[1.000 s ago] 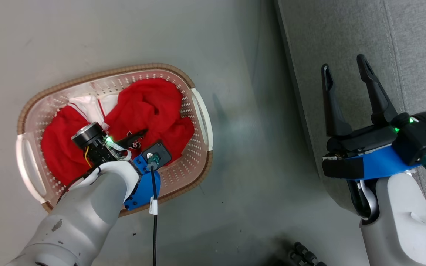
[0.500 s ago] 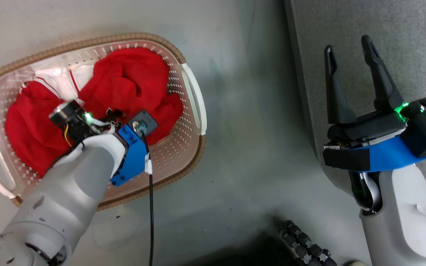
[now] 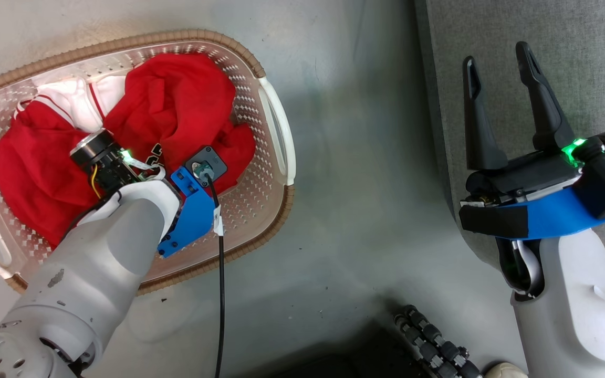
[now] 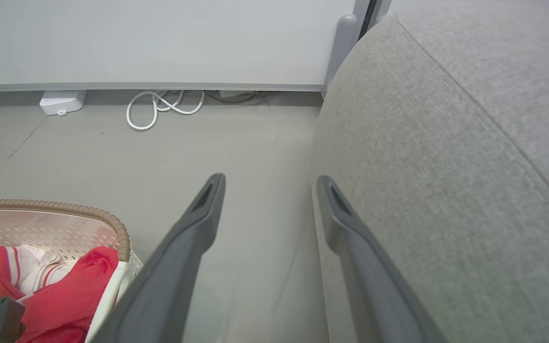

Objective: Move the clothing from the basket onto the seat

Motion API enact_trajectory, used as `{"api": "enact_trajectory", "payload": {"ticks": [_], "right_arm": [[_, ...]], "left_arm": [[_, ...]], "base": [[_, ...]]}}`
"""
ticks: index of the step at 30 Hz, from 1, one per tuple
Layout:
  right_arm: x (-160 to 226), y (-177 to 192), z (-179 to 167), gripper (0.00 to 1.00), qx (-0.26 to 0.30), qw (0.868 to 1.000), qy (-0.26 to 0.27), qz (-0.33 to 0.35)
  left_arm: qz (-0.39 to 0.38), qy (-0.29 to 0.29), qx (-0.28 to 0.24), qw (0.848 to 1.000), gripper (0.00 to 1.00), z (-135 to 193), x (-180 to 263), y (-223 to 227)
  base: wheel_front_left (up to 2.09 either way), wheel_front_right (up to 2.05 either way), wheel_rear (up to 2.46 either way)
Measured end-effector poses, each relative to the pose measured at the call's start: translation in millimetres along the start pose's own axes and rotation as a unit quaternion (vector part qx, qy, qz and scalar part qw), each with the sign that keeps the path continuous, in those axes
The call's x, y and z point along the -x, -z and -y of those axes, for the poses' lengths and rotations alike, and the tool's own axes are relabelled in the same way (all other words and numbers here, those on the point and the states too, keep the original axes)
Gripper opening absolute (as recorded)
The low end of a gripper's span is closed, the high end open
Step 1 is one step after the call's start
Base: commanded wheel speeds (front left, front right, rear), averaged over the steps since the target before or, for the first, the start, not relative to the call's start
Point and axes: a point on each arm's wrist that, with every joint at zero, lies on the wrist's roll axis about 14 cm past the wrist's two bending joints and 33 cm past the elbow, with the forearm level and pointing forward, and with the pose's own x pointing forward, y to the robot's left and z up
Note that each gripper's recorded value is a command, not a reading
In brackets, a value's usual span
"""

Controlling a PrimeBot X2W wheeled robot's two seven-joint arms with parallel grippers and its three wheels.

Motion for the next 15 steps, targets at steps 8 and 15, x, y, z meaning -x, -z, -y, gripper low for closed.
{"api": "enact_trajectory", "payload": {"ticks": [8, 15], "right_arm": [[-1.0, -9.9, -3.0, 1.00, 0.001, 1.000, -0.004, 0.012], [-0.7, -25.1, -7.6, 1.00, 0.003, 1.000, -0.010, 0.028]], "left_arm": [[0.020, -0.007, -0.004, 1.000, 0.00, -1.7, 10.1, -14.4], [0.075, -0.013, 0.008, 0.997, 0.00, 3.1, 28.9, -41.3]], "base": [[0.00, 0.00, 0.00], [0.00, 0.00, 0.00]]}}
